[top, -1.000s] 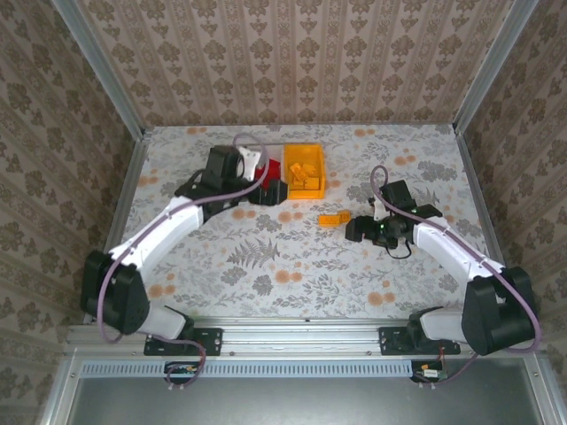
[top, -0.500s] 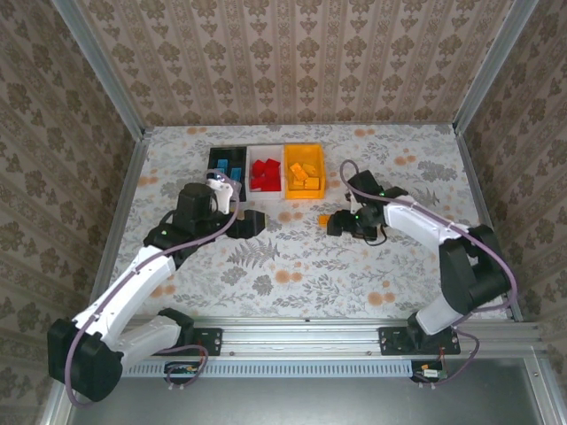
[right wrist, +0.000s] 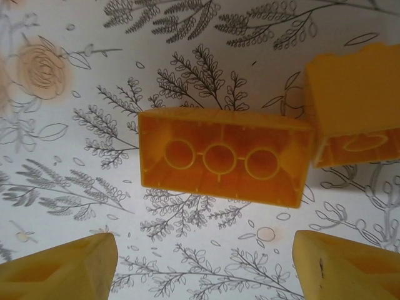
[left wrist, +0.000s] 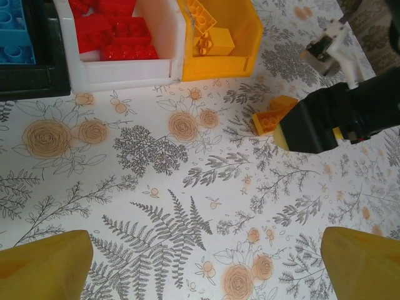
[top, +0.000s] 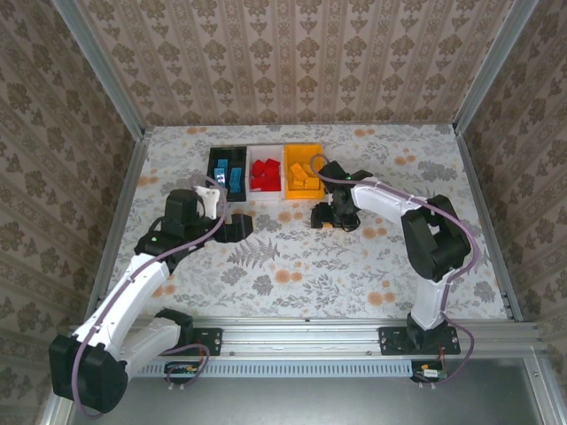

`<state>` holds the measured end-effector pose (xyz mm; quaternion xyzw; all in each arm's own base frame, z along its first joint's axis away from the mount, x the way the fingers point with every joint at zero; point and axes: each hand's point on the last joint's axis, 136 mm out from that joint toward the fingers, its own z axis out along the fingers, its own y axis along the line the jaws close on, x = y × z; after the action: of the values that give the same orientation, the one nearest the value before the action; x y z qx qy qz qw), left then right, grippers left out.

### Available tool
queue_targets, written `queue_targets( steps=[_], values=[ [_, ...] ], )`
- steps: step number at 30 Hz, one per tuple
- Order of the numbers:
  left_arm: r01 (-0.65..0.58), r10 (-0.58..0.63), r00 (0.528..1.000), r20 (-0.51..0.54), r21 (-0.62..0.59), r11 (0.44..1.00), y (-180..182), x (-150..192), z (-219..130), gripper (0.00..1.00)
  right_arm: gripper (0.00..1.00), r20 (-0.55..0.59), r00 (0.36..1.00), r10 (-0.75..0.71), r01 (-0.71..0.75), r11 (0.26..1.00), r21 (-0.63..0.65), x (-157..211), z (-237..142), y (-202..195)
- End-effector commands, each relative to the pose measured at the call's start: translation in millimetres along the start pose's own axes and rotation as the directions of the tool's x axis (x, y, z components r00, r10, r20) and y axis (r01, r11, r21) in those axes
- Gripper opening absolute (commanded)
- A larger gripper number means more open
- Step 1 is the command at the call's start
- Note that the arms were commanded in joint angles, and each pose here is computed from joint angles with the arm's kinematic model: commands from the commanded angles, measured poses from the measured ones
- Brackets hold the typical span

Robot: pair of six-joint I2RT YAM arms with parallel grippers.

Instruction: Sort the legos into containers by color

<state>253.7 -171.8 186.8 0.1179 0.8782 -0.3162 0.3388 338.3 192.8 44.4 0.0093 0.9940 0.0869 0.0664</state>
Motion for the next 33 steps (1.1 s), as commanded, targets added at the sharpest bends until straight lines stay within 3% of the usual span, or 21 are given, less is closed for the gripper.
queue_targets(
  steps=[1,27,30,33],
  values=[
    [-0.015,0.015,1.0,-0.015,0.02,1.0,-1,5,-2,0.96,0.76,-0.023,1.0,0.019,-0.017,0.997,0.078,1,5,-7],
    [0.018,-0.018,1.0,-0.012,0.029,0.999,4,5,-1,0.96,0.77,0.003,0.999,-0.053,0.051,0.972,0.229,-44,32,-13],
    [0.022,-0.022,1.0,-0.015,0.03,0.999,5,6,1,0.96,0.7,0.004,0.999,-0.052,0.05,0.971,0.233,-48,35,-12],
    [0.023,-0.022,1.0,-0.015,0.03,0.999,5,6,0,0.96,0.53,0.017,0.998,-0.053,0.048,0.971,0.235,-52,35,-11]
  ],
)
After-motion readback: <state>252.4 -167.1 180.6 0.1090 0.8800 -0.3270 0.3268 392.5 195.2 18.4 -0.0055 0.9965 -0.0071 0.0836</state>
